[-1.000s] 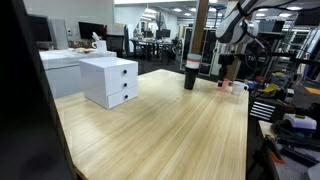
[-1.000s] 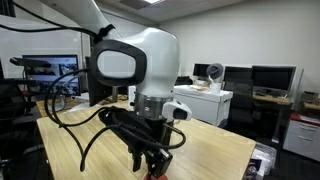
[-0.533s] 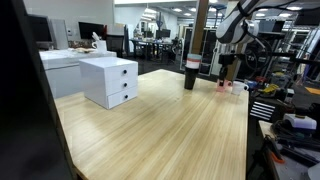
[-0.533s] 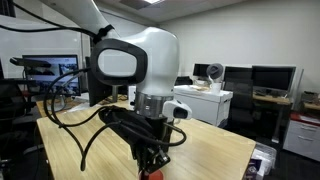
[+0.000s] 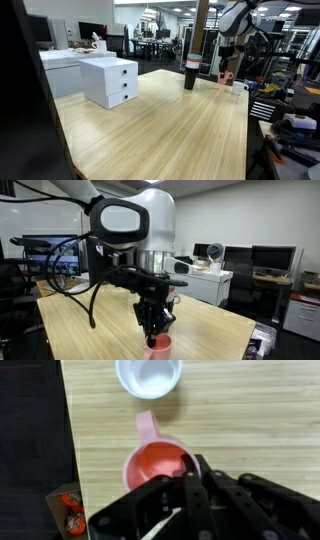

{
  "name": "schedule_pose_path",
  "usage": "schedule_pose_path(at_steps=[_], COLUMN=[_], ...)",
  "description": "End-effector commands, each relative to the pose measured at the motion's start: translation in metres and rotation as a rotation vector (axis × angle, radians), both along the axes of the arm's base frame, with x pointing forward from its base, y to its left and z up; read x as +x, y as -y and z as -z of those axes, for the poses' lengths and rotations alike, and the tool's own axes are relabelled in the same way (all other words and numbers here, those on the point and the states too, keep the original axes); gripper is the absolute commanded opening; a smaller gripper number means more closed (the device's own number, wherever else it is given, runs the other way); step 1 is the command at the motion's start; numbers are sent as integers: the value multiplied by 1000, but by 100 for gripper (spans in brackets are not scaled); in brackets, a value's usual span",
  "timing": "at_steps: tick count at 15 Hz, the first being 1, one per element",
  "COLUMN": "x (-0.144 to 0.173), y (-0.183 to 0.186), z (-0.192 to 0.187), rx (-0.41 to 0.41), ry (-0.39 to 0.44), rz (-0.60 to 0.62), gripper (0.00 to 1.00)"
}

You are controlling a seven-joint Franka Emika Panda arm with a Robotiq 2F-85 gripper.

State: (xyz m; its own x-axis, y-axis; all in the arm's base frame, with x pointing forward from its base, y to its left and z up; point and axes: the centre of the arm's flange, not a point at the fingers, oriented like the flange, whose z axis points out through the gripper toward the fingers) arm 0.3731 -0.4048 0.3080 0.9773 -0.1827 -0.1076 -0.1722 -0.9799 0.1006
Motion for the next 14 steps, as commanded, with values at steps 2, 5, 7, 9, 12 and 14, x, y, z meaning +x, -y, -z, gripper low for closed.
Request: schedule_pose_path(at_steps=[2, 5, 7, 9, 12, 14], x=[9, 23, 33, 44, 64, 74], y=[-22, -32, -39, -46, -57, -62], z=[-58, -91, -113, -133, -152, -157], rx=[-41, -33, -37, -49, -53, -63], ry=[1, 11, 29, 55, 96, 110], rz=[-4, -16, -29, -43, -86, -106], gripper=[5, 5, 5, 5, 5, 5])
